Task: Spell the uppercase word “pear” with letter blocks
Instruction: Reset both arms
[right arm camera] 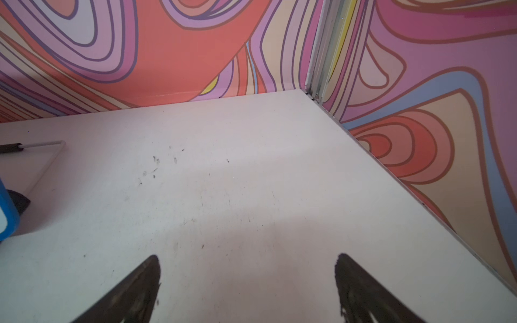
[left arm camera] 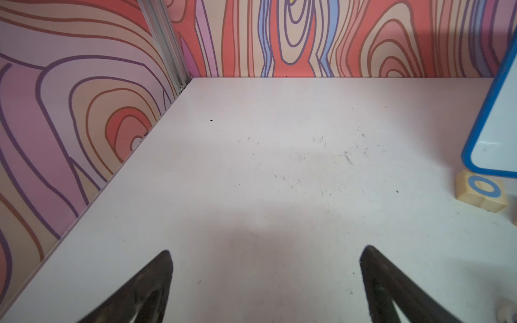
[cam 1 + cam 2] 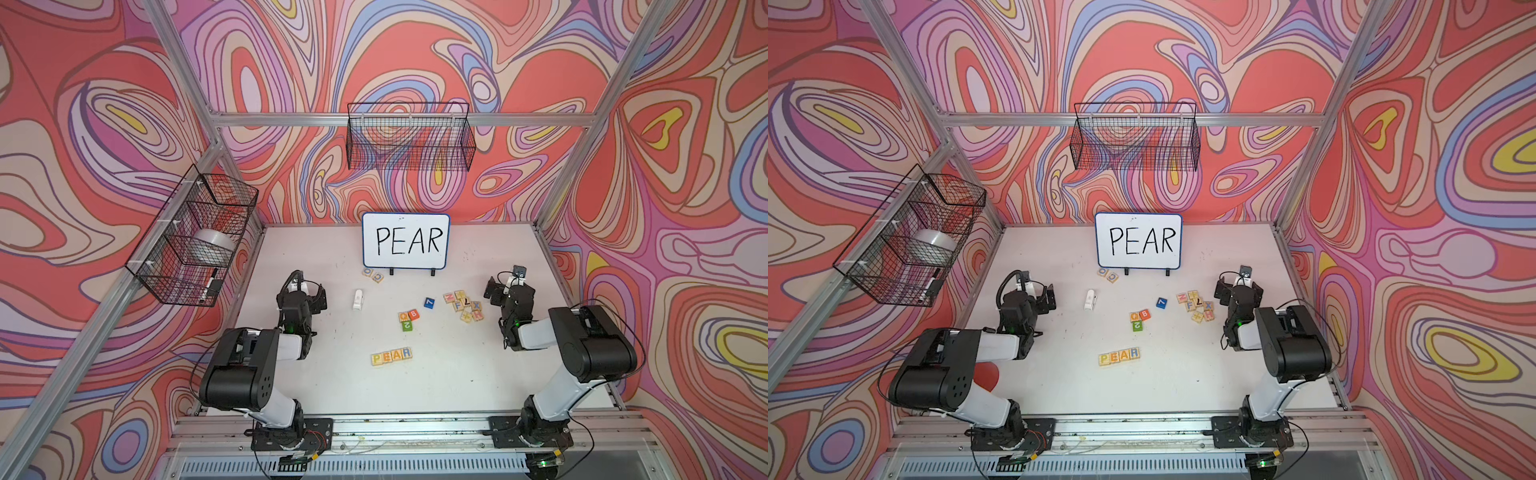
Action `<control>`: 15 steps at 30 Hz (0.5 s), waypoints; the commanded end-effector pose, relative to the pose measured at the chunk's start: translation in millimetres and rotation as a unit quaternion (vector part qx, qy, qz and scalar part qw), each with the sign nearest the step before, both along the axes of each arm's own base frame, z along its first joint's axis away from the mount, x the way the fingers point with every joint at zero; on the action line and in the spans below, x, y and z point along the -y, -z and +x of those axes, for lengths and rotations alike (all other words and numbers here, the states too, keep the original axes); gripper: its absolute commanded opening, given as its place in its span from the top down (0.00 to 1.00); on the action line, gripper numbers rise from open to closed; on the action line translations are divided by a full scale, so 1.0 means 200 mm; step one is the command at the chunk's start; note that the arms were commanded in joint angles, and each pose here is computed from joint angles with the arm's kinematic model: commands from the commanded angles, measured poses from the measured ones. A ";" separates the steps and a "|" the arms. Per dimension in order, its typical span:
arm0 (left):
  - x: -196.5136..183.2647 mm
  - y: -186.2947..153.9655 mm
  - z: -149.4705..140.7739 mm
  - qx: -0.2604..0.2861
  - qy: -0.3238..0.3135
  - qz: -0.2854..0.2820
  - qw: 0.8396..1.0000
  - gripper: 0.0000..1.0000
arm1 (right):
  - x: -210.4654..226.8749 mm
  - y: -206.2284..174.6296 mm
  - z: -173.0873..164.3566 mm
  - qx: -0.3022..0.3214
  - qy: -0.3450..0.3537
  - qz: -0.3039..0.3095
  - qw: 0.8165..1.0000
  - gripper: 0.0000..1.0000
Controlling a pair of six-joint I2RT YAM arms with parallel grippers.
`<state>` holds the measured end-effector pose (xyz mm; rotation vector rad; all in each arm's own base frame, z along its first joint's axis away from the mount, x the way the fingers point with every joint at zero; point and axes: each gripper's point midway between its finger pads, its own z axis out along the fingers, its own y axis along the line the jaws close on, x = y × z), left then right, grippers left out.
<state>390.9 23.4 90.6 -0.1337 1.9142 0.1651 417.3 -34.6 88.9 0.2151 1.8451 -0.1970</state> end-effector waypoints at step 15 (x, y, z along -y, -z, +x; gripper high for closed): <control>0.08 0.01 0.01 -0.010 0.051 -0.014 0.999 0.00 | -0.01 -0.04 0.02 0.015 -0.011 0.006 1.000 0.02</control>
